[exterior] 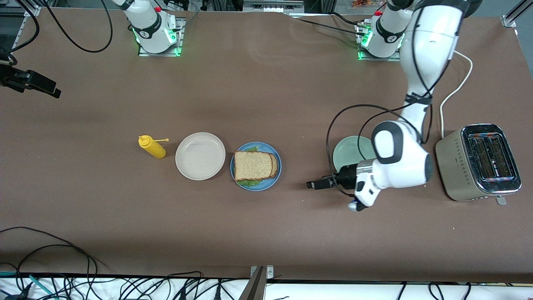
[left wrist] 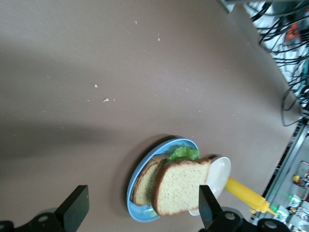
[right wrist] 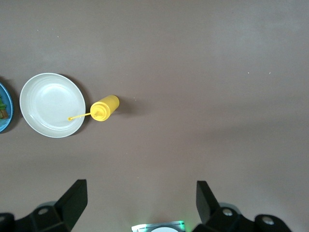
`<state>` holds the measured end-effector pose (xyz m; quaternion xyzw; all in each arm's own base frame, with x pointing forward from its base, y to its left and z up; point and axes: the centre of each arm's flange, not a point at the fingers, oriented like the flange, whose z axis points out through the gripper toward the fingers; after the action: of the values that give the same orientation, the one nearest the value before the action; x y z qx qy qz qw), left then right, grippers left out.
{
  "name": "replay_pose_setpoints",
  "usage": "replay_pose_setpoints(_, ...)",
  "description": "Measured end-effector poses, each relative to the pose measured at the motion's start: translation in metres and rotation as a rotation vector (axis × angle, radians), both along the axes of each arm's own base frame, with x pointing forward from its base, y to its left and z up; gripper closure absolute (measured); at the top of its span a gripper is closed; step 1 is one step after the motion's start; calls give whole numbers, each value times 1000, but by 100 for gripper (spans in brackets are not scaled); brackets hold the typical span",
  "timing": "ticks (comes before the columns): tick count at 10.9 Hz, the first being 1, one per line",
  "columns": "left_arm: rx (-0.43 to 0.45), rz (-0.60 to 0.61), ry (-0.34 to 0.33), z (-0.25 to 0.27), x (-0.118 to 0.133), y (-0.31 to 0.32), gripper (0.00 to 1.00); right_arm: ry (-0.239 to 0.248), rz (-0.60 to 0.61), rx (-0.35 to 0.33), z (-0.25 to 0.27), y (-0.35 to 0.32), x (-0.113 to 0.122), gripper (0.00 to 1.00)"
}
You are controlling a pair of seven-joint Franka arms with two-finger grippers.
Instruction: Make sandwich in blue plate with both arms
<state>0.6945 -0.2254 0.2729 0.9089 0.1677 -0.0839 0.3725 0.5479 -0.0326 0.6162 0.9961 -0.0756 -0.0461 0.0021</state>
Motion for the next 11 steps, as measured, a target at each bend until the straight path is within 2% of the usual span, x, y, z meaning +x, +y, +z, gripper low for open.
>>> replay_pose_setpoints(1, 8, -9, -1, 14, -3, 19, 0, 1, 1, 0, 1, 1, -1, 0)
replay_pose_setpoints(2, 58, -30, -23, 33, -7, 42, 0, -2, 6, 1, 3, 3, -2, 0)
replay_pose_setpoints(4, 208, -79, -120, 99, -18, 96, 0, -16, 31, 1, 9, 17, -6, 0)
replay_pose_setpoints(6, 316, -111, -193, 164, -45, 130, 0, -24, 38, 1, 14, 21, -11, 0)
replay_pose_setpoints(9, 485, -214, -230, 231, -87, 157, 0, -21, 34, 1, 12, 19, -11, 0)
replay_pose_setpoints(11, 591, -289, -225, 278, -119, 166, 0, -19, 33, 1, 11, 18, -11, 0)
